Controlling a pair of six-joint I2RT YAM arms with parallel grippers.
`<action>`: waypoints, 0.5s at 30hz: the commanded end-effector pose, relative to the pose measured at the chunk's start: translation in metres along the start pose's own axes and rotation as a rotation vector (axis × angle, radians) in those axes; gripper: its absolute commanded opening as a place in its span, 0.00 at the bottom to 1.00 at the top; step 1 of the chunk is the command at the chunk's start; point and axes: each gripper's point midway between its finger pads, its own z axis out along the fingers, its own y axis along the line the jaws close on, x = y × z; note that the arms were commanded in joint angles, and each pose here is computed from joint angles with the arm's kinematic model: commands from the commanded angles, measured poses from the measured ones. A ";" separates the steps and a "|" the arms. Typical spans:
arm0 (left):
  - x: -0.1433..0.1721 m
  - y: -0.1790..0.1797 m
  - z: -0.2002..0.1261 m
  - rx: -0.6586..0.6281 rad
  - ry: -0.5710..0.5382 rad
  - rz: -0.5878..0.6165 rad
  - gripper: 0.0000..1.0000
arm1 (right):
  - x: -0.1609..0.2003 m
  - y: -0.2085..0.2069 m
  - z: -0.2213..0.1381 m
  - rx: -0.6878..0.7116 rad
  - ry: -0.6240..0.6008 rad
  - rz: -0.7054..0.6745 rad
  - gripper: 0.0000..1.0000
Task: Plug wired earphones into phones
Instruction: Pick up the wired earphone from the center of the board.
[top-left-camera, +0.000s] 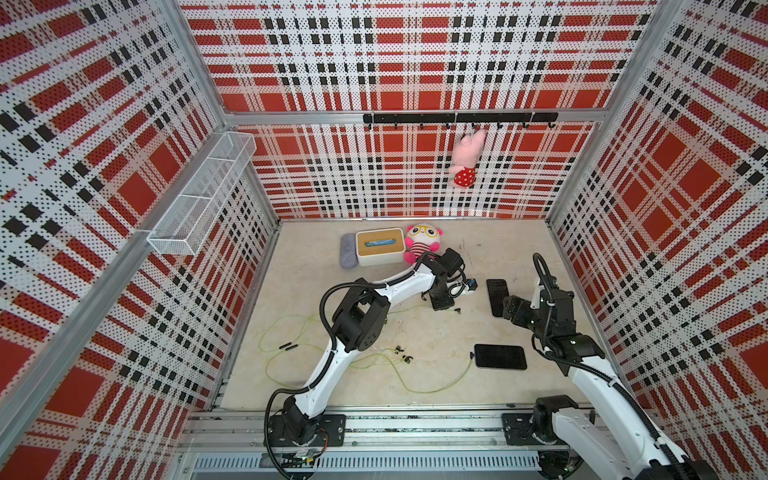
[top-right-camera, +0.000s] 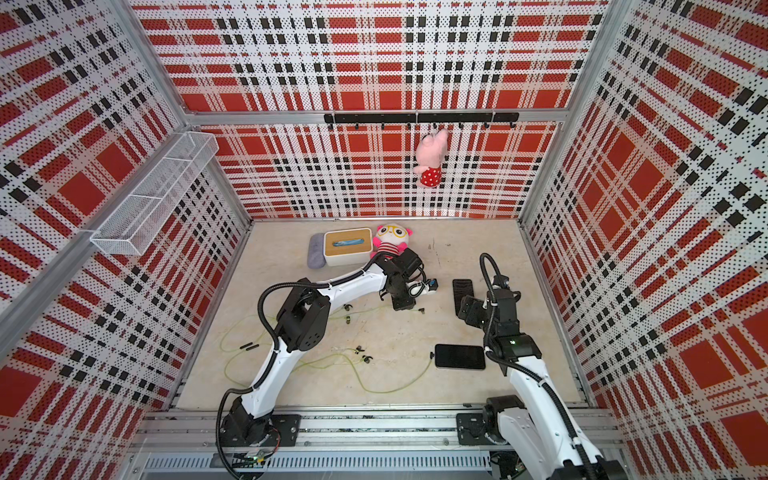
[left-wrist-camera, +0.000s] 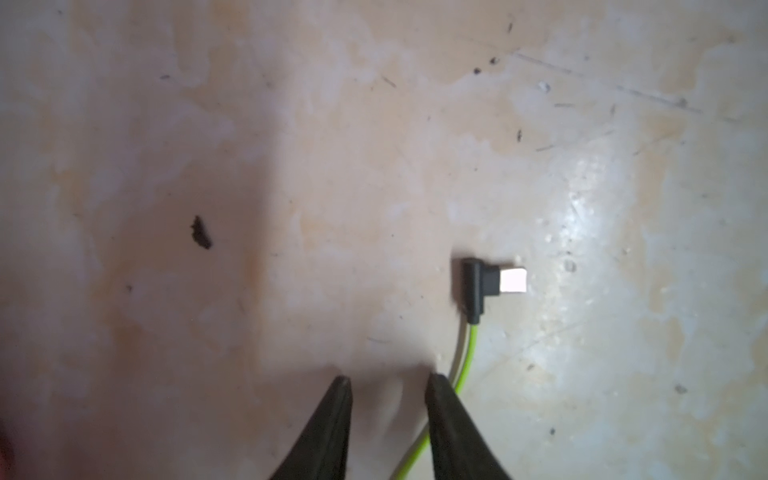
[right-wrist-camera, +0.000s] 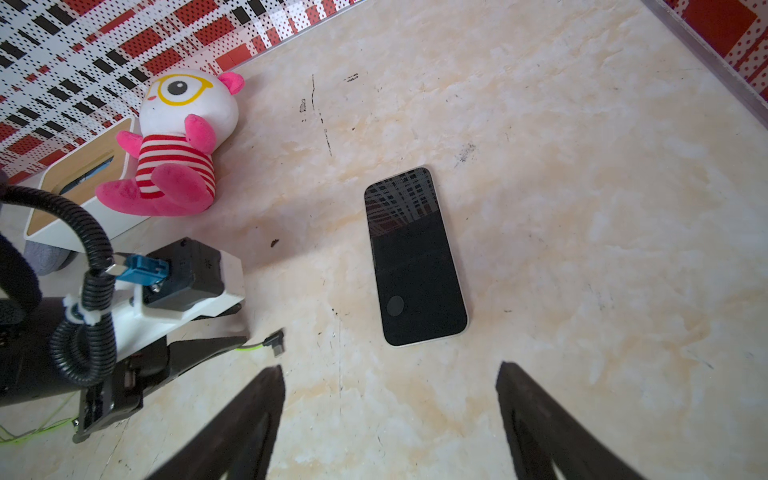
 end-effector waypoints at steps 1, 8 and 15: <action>0.001 -0.012 0.004 0.048 0.018 0.051 0.36 | -0.007 0.002 -0.001 -0.005 -0.022 -0.003 0.84; -0.006 -0.008 -0.011 0.065 -0.039 0.029 0.37 | -0.008 0.002 -0.001 -0.003 -0.024 -0.004 0.84; -0.022 -0.012 -0.034 0.080 -0.146 0.032 0.40 | -0.008 0.002 -0.001 -0.003 -0.022 -0.005 0.83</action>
